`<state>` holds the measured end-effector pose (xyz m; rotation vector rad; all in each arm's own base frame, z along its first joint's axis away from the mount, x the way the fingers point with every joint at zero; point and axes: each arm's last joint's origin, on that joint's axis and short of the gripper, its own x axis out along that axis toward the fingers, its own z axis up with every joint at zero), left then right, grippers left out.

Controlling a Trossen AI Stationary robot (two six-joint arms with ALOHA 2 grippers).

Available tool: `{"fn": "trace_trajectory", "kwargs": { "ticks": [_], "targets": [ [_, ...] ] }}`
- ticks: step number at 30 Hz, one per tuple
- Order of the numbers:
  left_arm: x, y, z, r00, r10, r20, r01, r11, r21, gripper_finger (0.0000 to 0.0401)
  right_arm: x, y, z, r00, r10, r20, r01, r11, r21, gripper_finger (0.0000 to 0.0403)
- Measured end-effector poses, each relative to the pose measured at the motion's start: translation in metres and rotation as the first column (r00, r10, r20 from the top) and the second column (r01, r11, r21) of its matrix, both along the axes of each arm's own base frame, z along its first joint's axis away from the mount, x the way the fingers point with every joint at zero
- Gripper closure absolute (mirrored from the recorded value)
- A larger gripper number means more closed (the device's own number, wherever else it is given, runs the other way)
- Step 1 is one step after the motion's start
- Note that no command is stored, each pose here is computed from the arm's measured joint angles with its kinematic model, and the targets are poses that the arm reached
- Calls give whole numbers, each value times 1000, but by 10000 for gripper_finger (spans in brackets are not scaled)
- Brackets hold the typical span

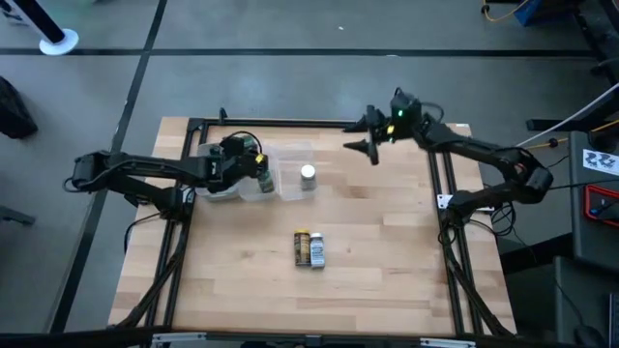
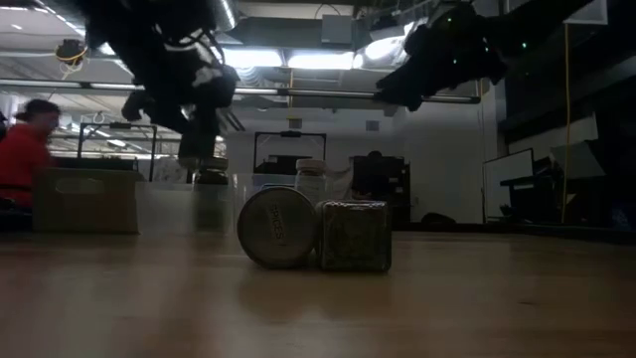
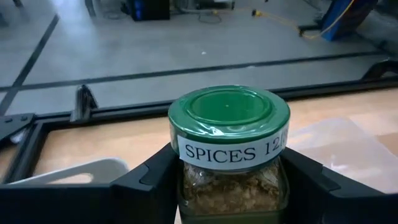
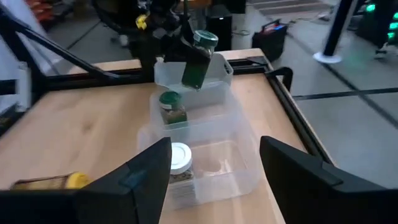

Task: Sort spices by type
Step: Put the green seasoning bottle into the left transparent bin

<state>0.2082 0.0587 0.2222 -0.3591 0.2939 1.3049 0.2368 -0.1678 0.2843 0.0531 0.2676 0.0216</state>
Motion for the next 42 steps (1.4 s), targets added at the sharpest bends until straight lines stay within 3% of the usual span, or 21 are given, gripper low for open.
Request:
{"fn": "trace_trajectory", "kwargs": {
  "ticks": [8, 19, 42],
  "targets": [
    [-9, 8, -32, 998, 23, 60, -25, 999, 32, 208, 19, 38, -31, 996, -84, -19, 82, 993, -81, 157],
    [-21, 6, -56, 1000, 8, 21, -9, 999, 46, 207, 32, 73, -37, 999, 24, -40, -27, 996, -87, 157],
    [-26, 5, -66, 999, -22, -25, 23, 998, 65, 207, 34, 78, -37, 998, 38, -41, -42, 995, -91, 157]
  ]
}}
